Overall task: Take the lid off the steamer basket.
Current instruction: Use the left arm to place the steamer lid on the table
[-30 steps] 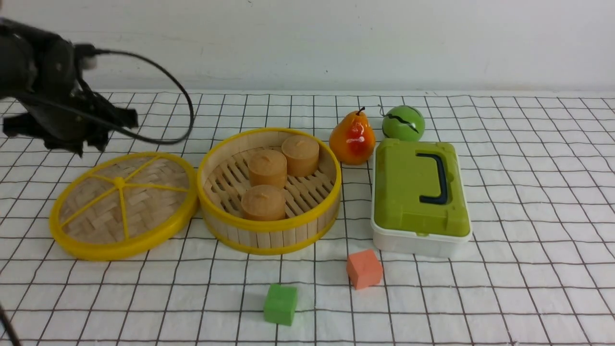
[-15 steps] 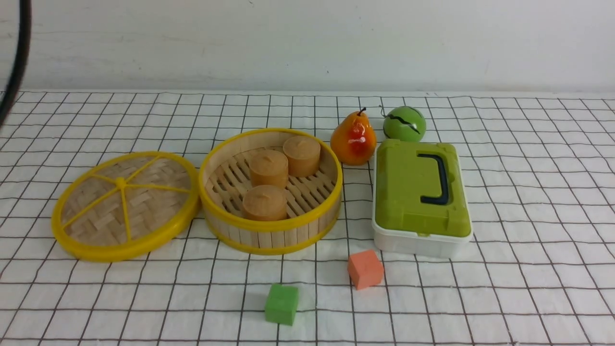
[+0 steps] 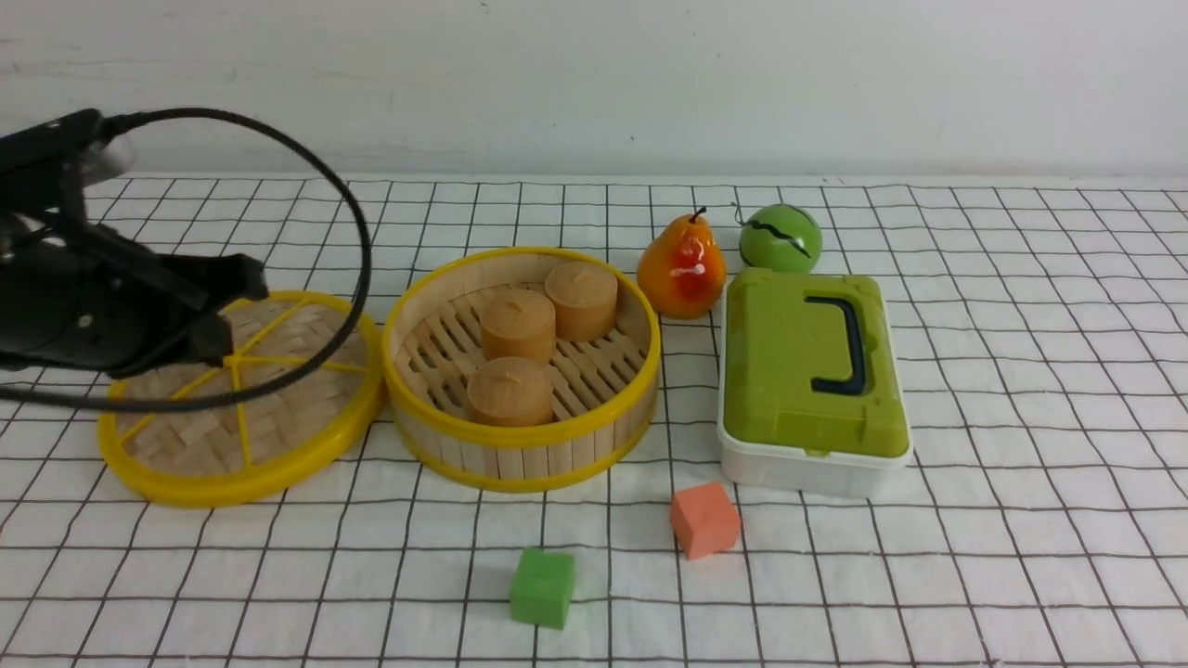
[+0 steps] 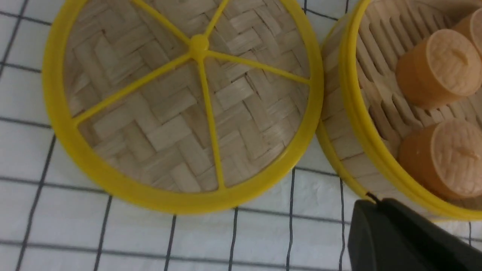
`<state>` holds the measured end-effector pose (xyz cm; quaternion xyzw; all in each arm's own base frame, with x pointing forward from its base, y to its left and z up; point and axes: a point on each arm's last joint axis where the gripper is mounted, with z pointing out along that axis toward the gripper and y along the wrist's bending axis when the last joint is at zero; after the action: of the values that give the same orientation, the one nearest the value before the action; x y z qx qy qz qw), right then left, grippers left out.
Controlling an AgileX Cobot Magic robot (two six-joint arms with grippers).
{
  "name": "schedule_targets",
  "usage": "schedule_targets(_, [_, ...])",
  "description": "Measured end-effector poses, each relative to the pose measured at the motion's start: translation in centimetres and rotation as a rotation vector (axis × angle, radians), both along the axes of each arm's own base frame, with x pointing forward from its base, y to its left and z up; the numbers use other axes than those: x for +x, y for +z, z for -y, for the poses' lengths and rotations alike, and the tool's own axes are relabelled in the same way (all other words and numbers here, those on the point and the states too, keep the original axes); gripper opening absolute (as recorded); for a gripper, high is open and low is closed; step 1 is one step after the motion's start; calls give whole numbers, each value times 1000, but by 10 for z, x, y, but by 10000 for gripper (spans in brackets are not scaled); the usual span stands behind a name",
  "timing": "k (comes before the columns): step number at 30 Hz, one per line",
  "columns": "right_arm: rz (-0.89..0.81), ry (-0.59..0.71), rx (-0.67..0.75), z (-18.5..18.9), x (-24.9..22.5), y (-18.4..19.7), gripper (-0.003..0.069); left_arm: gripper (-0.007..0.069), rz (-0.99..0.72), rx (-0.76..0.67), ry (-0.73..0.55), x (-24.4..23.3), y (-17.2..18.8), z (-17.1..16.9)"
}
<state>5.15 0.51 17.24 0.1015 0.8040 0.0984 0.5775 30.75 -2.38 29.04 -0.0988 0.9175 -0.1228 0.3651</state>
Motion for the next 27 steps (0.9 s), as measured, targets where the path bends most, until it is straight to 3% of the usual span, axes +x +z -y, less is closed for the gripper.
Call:
schedule_targets(9, [0,0,0,0,0,0,240,-13,-31,-39,54,65,-59,5])
schedule_targets(15, [0,0,0,0,0,0,240,-13,-148,-27,-40,85,-99,35])
schedule_targets(27, [0,0,0,0,0,0,240,-13,-170,81,-132,95,-106,42])
